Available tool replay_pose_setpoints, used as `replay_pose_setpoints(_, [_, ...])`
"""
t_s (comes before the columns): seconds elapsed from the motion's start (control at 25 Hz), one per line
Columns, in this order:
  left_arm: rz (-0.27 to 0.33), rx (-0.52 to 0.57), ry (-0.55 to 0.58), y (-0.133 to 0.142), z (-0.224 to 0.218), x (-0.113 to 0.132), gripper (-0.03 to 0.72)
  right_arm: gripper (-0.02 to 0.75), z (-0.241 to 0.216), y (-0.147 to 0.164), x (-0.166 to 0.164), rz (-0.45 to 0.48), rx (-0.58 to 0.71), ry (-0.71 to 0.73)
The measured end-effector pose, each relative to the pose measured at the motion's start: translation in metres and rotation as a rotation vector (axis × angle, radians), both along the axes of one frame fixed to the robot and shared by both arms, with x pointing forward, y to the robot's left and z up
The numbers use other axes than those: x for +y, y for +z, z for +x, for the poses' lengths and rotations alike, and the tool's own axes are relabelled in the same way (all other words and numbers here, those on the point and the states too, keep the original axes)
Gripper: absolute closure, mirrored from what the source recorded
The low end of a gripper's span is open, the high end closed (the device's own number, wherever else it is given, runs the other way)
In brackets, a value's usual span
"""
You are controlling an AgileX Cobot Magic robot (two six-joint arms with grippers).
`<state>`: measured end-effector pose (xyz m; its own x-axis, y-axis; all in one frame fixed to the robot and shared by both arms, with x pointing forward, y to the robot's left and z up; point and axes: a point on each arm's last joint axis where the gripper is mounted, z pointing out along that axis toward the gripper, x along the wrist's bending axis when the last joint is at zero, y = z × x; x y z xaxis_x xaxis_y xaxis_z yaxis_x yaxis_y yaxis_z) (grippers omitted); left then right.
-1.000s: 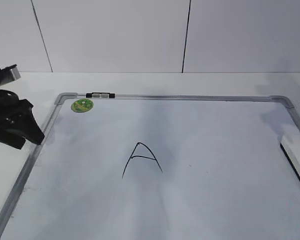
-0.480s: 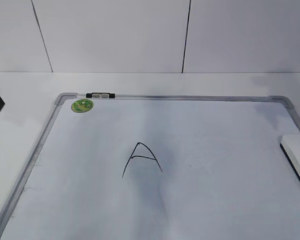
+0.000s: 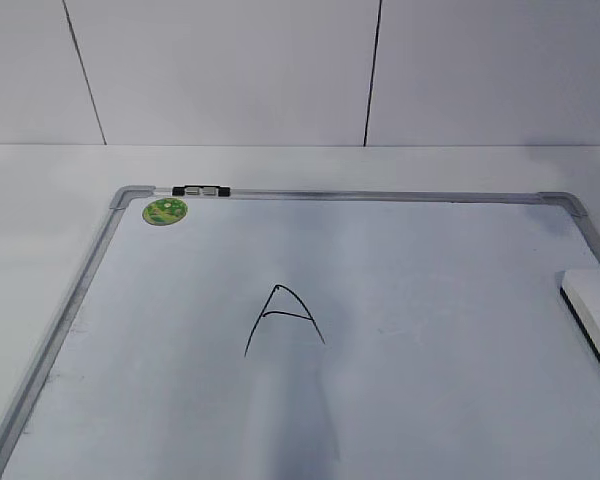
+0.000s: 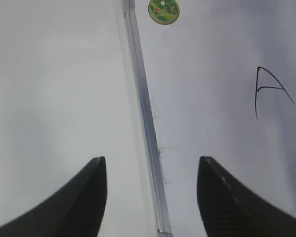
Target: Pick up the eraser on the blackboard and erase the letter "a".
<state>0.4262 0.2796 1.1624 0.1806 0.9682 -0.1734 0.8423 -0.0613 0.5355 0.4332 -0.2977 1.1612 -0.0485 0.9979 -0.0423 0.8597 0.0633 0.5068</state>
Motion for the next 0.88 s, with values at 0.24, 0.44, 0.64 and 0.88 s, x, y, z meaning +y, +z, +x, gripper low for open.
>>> replay_pose_setpoints(0.24, [0.002, -0.052, 0.001, -0.008, -0.052, -0.001, 0.25, 0.087, -0.053, -0.003, 0.0, 0.021, -0.066, -0.023])
replay_pose_setpoints(0.44, [-0.001, -0.078, -0.027, -0.028, -0.094, -0.003, 0.25, 0.094, -0.104, -0.021, -0.001, 0.04, -0.127, -0.047])
replay_pose_setpoints(0.64, [0.002, -0.1, -0.024, -0.054, -0.127, -0.002, 0.25, 0.103, -0.146, -0.051, -0.002, 0.036, -0.178, -0.049])
replay_pose_setpoints(0.88, [0.033, -0.135, -0.012, -0.084, -0.155, 0.003, 0.25, 0.111, -0.178, -0.083, -0.008, -0.017, -0.239, -0.07])
